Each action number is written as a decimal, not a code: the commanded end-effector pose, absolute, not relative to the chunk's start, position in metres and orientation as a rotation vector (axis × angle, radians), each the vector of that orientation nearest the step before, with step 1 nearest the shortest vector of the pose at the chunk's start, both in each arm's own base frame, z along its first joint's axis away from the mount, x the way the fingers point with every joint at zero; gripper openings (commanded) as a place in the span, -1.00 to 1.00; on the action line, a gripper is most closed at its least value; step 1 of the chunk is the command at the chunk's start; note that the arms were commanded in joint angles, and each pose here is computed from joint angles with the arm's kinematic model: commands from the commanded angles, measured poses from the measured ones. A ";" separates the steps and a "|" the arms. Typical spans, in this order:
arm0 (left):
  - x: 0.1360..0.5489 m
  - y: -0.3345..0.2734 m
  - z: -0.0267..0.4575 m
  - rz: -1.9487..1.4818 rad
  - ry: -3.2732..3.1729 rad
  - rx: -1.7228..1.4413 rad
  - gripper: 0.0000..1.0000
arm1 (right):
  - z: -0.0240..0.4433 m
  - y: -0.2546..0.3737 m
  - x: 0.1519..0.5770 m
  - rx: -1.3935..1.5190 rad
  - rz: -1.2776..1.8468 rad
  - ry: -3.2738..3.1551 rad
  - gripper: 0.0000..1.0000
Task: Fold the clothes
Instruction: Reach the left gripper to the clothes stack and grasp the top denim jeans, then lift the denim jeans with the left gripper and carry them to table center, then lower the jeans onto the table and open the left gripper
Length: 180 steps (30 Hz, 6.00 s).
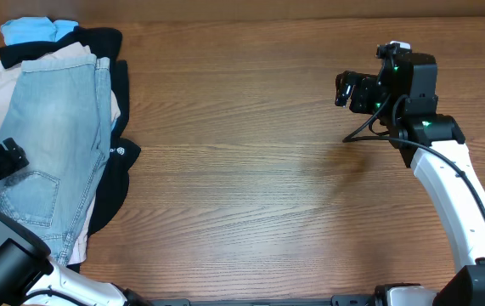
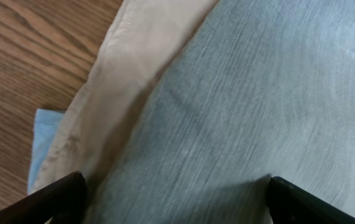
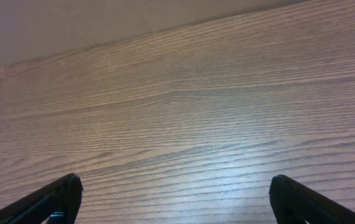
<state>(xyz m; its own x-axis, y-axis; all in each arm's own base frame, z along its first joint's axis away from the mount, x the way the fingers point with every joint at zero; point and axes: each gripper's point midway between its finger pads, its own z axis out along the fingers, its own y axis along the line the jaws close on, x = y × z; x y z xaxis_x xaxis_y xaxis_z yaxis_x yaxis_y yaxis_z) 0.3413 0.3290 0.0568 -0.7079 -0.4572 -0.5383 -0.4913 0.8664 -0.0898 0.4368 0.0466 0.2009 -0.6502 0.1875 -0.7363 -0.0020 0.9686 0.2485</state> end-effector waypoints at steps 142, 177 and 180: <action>0.536 -0.250 0.164 -0.416 2.551 0.596 0.83 | 0.193 0.028 0.422 0.246 0.387 2.348 0.81; 0.563 -0.148 0.130 -0.356 2.671 0.351 1.00 | 0.092 0.032 0.435 0.305 0.009 2.675 0.72; 0.567 -0.143 0.126 -0.354 2.668 0.337 1.00 | 0.129 0.065 0.452 0.130 0.032 2.615 0.74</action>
